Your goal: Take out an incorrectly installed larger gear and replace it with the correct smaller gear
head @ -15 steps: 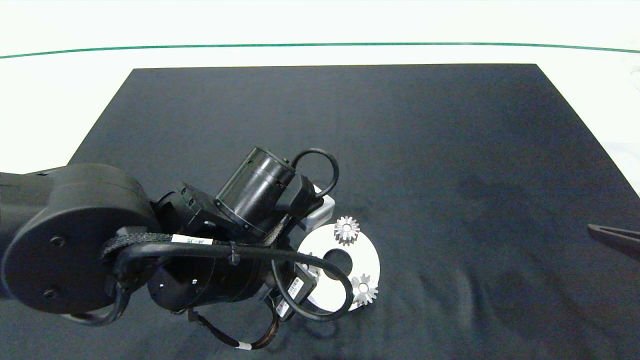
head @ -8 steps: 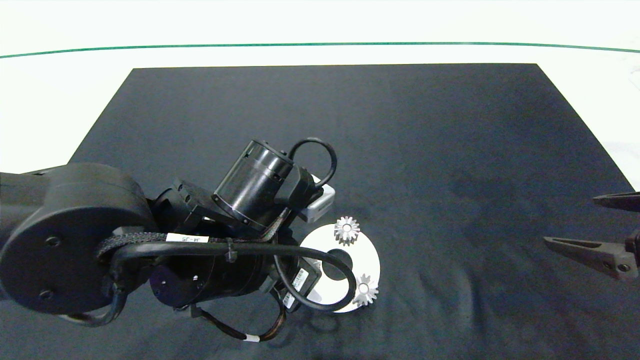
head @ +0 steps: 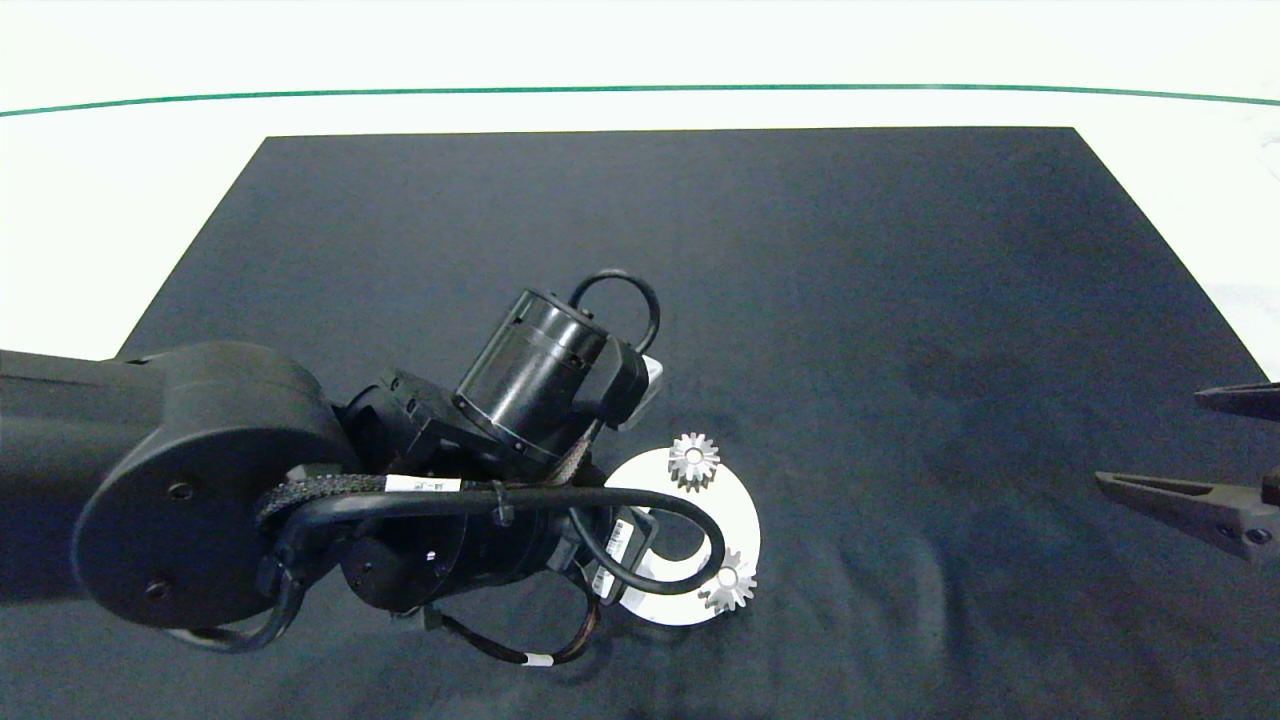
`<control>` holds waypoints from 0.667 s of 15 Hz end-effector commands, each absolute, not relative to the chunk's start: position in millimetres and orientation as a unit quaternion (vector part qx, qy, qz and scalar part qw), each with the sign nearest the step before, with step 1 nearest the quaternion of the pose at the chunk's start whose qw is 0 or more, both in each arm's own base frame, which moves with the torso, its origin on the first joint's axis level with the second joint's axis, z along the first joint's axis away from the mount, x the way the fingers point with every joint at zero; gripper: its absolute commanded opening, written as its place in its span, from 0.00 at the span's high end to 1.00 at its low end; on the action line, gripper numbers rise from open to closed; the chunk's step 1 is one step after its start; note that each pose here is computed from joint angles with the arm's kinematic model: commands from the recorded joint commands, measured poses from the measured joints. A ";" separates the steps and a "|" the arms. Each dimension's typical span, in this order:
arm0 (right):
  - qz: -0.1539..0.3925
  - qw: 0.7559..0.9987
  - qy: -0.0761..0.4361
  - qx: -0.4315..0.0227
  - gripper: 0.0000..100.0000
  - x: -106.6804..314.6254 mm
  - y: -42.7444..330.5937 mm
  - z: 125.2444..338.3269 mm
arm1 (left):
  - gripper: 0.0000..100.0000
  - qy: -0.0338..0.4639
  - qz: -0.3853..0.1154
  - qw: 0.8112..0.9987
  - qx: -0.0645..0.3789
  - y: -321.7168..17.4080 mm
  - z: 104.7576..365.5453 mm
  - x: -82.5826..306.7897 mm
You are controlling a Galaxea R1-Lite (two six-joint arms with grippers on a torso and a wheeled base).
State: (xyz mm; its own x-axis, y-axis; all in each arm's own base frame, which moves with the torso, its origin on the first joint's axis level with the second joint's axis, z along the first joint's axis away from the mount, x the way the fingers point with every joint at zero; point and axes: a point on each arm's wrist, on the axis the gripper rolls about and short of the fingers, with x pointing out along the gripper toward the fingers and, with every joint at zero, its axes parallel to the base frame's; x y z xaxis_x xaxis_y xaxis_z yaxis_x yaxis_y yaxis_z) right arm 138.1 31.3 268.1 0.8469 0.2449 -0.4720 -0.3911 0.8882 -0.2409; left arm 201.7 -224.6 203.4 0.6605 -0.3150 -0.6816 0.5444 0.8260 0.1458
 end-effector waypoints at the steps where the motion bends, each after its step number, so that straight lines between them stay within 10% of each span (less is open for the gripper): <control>1: 0.169 0.947 0.218 -0.167 0.00 136.9 31.1 268.7 | 0.00 0.340 -0.235 0.896 0.161 -225.0 202.5 199.3; 10: 0.168 0.946 0.220 -0.166 0.00 138.3 31.1 267.9 | 0.00 0.366 -0.223 0.893 0.140 -229.6 189.5 197.2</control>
State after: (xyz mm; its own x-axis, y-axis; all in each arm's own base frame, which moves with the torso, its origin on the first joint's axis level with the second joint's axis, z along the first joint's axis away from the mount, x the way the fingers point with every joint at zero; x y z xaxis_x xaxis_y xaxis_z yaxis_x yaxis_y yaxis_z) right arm 138.5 31.1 268.2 0.8484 0.2431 -0.4702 -0.3883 0.8895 -0.2410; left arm 196.4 -228.8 192.6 0.6371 -0.3038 -0.7084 0.5015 0.8613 0.0817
